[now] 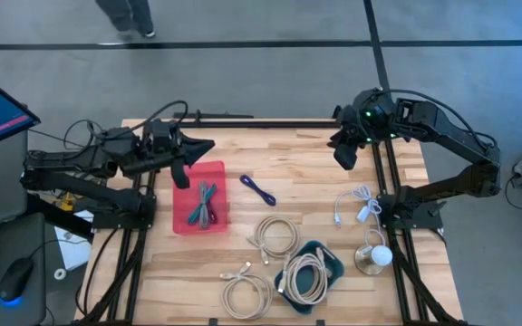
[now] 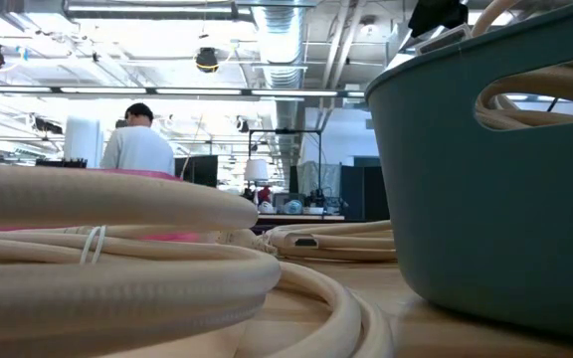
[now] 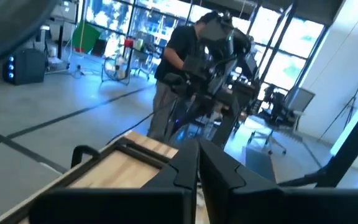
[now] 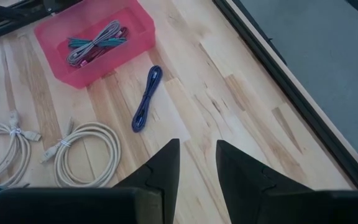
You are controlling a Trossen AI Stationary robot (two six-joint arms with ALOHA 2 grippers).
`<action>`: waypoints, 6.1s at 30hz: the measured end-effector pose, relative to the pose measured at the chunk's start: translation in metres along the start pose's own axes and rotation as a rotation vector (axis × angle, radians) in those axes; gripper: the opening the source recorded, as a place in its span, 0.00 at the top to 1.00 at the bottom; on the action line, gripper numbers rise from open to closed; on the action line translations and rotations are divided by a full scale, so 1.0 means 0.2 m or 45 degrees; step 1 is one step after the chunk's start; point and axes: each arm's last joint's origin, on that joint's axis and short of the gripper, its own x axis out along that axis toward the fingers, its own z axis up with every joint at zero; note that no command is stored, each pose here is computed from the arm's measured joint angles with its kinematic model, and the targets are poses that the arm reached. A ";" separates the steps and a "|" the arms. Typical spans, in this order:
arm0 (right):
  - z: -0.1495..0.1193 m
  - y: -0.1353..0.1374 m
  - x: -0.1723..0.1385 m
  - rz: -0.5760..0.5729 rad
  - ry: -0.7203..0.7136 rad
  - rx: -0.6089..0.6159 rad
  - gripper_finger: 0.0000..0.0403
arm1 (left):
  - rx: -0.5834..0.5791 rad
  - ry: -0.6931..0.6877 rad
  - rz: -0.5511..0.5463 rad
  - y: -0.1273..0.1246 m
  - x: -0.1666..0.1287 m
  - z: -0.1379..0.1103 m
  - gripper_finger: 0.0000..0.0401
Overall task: Pick & Place USB Port
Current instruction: Put the white HDMI cable into the blue bin, then put the purple charger cable into the red bin
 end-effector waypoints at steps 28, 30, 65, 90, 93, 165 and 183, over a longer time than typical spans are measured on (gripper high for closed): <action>0.20 0.53 0.27 -0.061 0.300 -0.012 0.52 | 0.115 0.018 0.065 0.10 -0.29 0.06 0.89; 0.19 0.58 0.32 -0.086 0.361 0.049 0.48 | 0.108 0.020 0.021 0.10 -0.31 0.06 0.88; -0.27 1.03 1.41 -0.446 0.976 0.106 0.46 | 0.078 0.106 -0.288 0.06 -0.31 0.05 0.89; -0.38 0.99 1.62 -0.467 1.117 -0.132 0.93 | 0.079 0.108 -0.288 0.06 -0.31 0.05 0.89; -0.35 0.98 1.56 -0.517 1.102 -0.167 0.95 | 0.079 0.108 -0.287 0.06 -0.31 0.05 0.89; -0.92 1.28 0.62 -0.469 0.774 0.702 0.95 | 0.113 0.102 -0.288 0.06 -0.30 0.05 0.89; -0.77 1.28 0.55 -0.292 1.119 0.566 0.52 | 0.113 0.102 -0.288 0.06 -0.30 0.05 0.89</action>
